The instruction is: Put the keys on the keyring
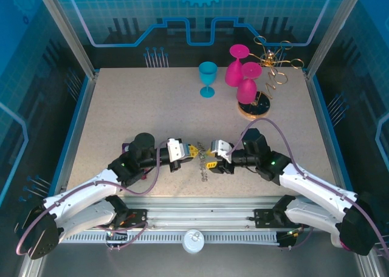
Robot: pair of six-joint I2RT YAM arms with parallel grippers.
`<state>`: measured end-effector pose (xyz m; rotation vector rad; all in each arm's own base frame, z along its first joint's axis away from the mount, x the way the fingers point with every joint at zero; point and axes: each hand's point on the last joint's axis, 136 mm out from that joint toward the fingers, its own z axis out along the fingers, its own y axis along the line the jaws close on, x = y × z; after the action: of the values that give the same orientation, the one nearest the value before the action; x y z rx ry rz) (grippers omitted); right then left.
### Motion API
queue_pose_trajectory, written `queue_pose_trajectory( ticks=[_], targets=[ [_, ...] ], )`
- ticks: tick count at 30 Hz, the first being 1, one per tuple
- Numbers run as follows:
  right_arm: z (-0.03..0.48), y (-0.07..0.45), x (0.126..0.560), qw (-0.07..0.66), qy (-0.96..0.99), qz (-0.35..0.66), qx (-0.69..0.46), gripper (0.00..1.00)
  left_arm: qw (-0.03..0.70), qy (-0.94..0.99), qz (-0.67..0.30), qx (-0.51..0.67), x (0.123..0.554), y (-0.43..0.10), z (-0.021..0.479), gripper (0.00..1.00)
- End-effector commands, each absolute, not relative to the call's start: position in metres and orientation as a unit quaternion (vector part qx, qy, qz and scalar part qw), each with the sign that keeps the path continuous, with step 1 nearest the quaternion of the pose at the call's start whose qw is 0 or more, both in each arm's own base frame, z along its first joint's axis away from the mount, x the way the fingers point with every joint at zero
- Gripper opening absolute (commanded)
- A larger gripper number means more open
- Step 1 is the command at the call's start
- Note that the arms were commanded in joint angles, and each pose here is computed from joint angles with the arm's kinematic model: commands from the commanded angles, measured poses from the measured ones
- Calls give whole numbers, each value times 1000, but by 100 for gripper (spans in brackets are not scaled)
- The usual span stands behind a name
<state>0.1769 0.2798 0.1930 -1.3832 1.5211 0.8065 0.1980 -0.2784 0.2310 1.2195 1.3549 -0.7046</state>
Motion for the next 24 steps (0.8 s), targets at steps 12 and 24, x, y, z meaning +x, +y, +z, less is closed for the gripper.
queue_pose_trajectory(
  ticks=[12, 24],
  targets=[
    [209, 290, 193, 499, 598, 298, -552, 14, 588, 552, -319, 497, 194, -278, 247, 0],
    [202, 287, 185, 473, 601, 290, -576, 2, 628, 528, -360, 444, 197, -279, 271, 0]
  ],
)
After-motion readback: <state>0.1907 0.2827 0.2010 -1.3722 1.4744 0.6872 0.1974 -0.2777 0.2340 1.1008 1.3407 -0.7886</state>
